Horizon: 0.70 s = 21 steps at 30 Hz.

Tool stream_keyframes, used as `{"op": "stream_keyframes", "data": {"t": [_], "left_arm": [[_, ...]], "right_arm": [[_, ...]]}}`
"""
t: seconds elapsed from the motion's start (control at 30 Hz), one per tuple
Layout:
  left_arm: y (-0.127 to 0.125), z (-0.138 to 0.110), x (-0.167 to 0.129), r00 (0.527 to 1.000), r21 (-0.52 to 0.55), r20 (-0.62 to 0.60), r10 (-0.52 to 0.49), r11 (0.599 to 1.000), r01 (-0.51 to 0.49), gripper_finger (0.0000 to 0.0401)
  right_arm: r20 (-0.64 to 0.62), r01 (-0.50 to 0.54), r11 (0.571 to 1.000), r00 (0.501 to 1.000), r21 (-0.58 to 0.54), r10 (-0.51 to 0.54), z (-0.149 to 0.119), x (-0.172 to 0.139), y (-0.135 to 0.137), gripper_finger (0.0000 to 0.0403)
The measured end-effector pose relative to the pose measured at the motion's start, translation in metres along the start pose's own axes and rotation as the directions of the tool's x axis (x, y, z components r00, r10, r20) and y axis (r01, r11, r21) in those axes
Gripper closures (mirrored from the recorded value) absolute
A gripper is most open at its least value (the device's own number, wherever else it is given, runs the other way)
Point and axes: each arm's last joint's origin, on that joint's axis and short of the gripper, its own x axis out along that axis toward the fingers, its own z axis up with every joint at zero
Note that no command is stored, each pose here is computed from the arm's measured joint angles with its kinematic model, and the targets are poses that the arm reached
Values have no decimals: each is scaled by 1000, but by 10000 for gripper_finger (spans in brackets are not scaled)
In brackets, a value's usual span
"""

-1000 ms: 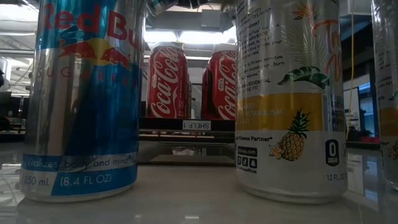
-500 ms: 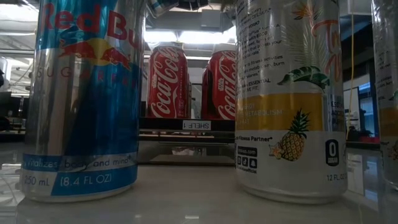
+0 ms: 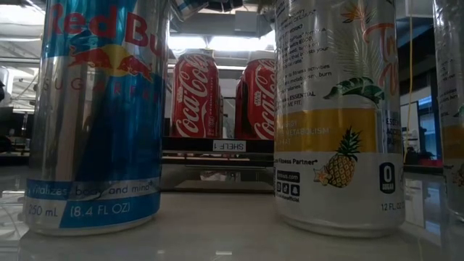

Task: Place canned beverage on shelf
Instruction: Put the top blue soda can on the shelf

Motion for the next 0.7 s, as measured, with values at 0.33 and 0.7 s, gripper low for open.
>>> {"op": "stream_keyframes", "data": {"t": [0.33,0.7], "left_arm": [[2,-2,2,1000,28,4,19,999,-19,117],[-3,-9,-12,997,171,58,-52,984,41,114]], "right_arm": [[-2,-6,1000,1000,8,6,0,0,0,168],[-2,3,1000,1000,2,-3,9,-12,-4,168]]}}
